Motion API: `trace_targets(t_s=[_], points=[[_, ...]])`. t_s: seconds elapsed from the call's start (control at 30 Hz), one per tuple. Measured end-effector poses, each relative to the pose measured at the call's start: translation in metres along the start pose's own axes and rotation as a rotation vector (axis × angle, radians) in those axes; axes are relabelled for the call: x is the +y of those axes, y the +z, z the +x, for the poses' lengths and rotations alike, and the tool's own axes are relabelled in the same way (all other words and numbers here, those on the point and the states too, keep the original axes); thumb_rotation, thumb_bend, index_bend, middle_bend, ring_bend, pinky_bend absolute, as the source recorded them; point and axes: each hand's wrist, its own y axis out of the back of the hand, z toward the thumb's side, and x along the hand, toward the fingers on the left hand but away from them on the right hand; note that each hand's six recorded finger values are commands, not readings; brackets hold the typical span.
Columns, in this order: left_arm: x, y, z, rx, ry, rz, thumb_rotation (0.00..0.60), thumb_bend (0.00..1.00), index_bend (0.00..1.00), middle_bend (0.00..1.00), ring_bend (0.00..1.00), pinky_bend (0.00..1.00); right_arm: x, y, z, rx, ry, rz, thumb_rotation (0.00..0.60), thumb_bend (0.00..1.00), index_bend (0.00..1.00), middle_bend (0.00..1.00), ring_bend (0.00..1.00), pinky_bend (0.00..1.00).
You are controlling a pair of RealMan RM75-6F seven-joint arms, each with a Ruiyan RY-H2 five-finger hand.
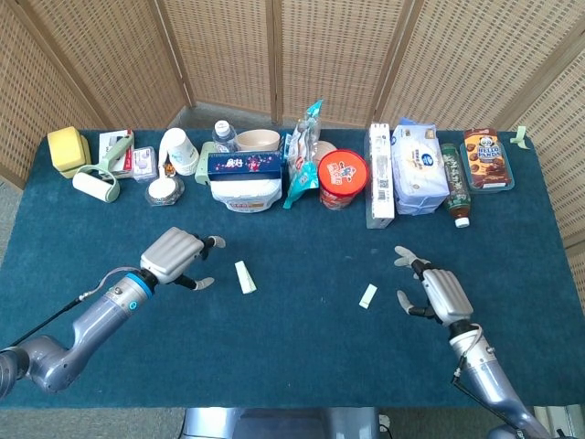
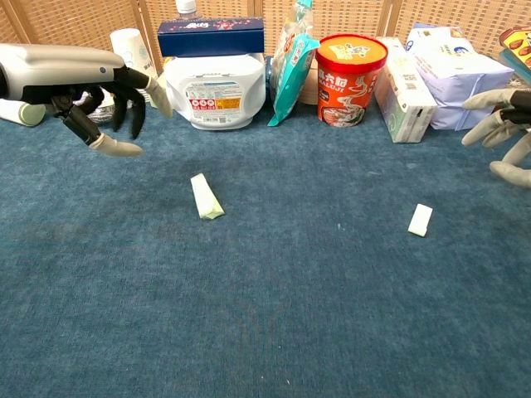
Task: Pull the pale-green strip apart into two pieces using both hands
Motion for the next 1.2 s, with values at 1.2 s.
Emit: trace_targets(t_s=[1.2], points=[[-0.018, -0.081, -0.201, 0.388, 0.261, -0.143, 0.390, 0.21, 0.17, 0.32, 0.32, 0.59, 0.039, -0.003, 0.035, -0.088, -0.225, 0.313, 0.600, 0.47, 0.09, 0.21, 0.09, 0.20]])
